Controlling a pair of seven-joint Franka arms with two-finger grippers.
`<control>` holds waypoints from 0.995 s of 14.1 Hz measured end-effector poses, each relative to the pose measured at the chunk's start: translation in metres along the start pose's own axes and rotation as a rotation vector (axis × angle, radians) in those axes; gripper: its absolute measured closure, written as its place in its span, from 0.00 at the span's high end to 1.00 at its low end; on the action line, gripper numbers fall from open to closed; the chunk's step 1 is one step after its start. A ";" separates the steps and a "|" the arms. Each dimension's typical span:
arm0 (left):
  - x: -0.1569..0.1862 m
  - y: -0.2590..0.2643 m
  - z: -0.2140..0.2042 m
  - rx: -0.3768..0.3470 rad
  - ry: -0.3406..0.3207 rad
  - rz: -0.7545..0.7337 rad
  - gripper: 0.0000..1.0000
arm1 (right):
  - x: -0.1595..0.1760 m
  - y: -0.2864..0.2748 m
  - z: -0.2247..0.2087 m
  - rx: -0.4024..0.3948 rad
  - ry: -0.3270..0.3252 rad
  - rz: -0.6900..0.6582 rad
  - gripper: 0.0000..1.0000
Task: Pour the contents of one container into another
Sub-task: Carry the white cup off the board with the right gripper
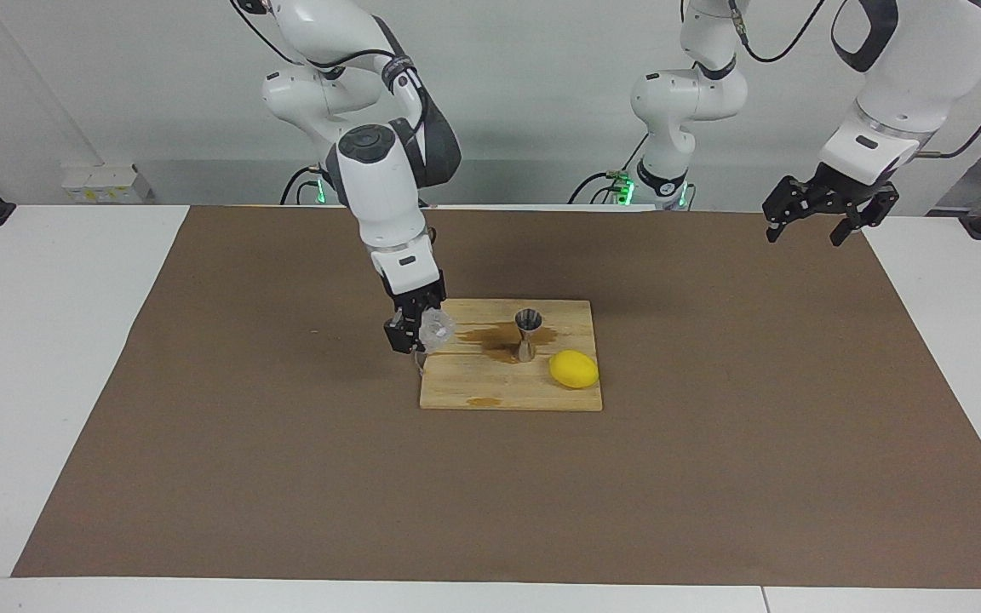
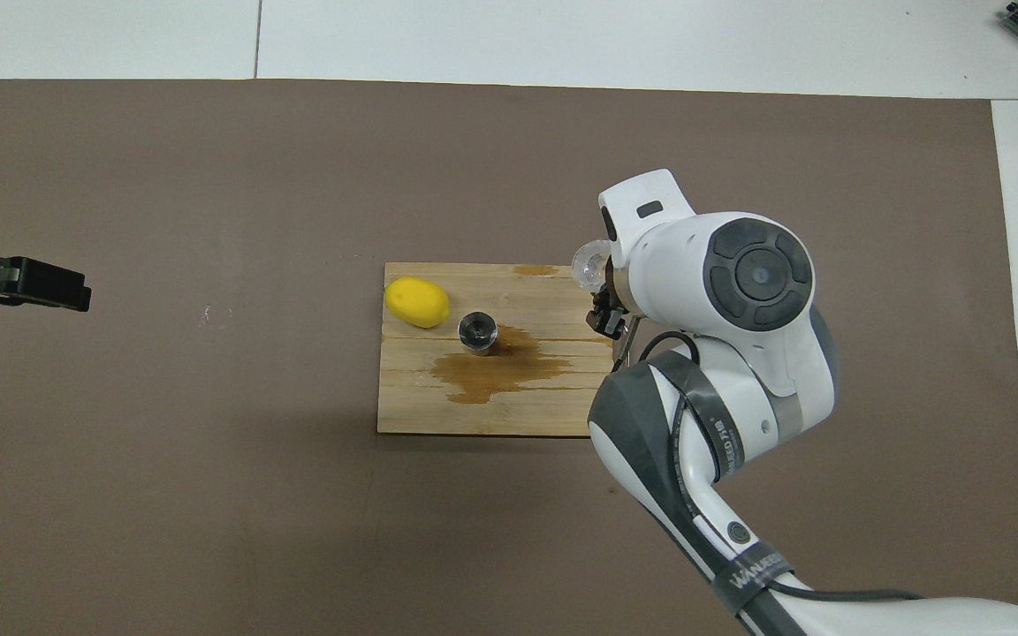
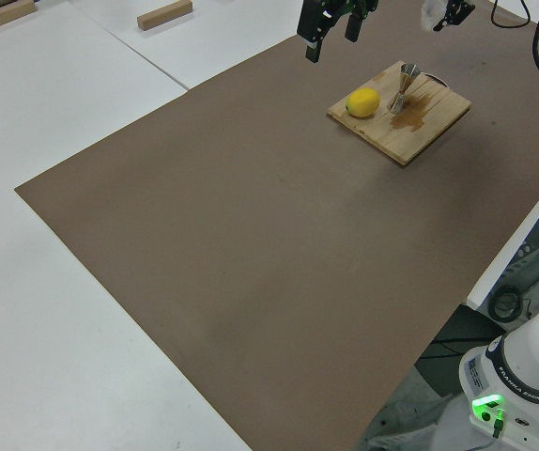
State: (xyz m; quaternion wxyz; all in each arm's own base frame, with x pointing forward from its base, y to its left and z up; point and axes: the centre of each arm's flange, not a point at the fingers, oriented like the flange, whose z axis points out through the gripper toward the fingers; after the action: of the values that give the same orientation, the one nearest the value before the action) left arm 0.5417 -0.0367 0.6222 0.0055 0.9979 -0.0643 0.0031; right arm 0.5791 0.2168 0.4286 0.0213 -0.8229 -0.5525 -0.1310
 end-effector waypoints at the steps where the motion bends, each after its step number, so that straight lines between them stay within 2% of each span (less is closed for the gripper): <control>1: 0.000 0.001 0.000 0.000 0.000 0.003 1.00 | -0.012 0.004 0.004 0.019 0.027 0.004 0.56; 6: 0.002 0.007 0.003 -0.001 -0.005 0.010 1.00 | -0.082 0.018 0.024 0.085 0.132 -0.039 0.56; 14: 0.002 0.007 0.004 -0.001 -0.006 0.008 1.00 | -0.171 0.027 0.053 0.135 0.291 -0.047 0.56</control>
State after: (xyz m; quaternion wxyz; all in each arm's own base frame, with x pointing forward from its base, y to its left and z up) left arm 0.5428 -0.0444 0.6188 0.0057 0.9976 -0.0684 -0.0001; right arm 0.5528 0.0611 0.3397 0.1531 -0.7789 -0.5700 -0.2119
